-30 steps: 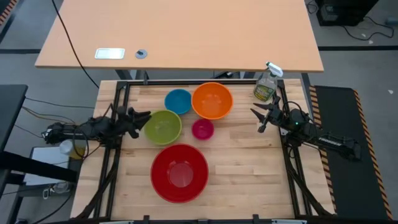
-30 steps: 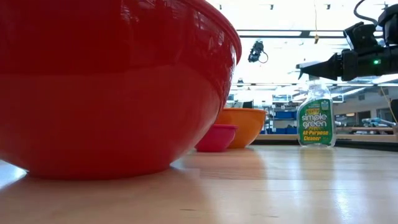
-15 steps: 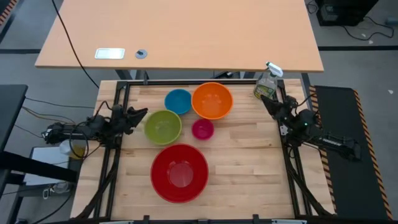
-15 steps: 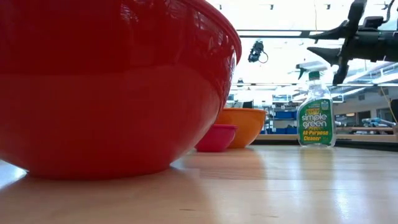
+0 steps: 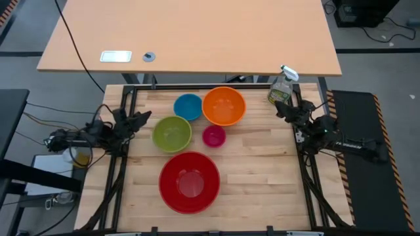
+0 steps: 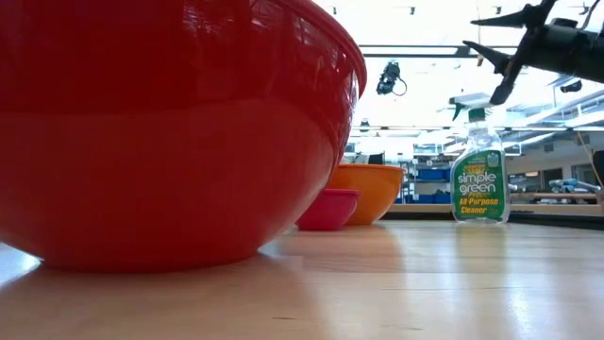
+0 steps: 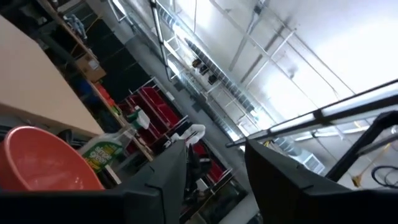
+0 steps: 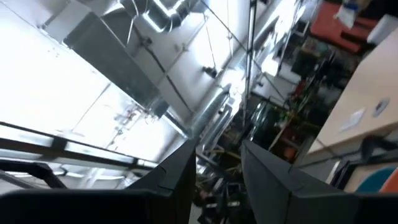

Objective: Nest bowls inside each other
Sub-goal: Stack the orange bowl on the red bowl

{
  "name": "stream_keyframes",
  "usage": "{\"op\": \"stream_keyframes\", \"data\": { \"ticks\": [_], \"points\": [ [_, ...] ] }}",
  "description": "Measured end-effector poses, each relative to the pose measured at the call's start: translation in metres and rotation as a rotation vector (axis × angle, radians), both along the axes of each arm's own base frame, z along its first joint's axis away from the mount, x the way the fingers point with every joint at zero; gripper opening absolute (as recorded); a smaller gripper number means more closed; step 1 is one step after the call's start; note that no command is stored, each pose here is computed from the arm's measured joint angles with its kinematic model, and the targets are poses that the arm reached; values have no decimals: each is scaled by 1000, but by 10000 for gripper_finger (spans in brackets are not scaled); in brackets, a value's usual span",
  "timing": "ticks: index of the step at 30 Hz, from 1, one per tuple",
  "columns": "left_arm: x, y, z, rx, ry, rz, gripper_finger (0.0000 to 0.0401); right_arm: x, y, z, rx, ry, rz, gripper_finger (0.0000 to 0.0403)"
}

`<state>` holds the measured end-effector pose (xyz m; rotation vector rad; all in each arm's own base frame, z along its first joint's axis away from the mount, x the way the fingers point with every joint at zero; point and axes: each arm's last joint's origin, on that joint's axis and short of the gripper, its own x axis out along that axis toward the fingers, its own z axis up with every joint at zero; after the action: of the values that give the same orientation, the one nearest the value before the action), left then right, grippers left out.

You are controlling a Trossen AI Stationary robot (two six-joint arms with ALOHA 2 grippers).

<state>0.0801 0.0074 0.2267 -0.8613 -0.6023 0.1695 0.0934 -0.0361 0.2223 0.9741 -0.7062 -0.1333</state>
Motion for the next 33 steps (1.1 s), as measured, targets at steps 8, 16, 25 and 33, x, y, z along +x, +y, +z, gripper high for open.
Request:
{"op": "stream_keyframes", "data": {
  "ticks": [8, 16, 25, 33],
  "points": [
    [-6, 1, 16, 85, 201, 45, 170, 25, -3, 26, 30, 87, 40, 137],
    [-13, 1, 20, 28, 371, 15, 201, 66, -15, 45, 2, 407, -3, 137],
    [-11, 2, 27, -29, 489, 21, 224, 111, -29, 66, 12, 920, -13, 137],
    [8, 0, 45, -26, 614, 23, 224, 134, -35, 75, 110, 1303, -38, 138]
  ]
}}
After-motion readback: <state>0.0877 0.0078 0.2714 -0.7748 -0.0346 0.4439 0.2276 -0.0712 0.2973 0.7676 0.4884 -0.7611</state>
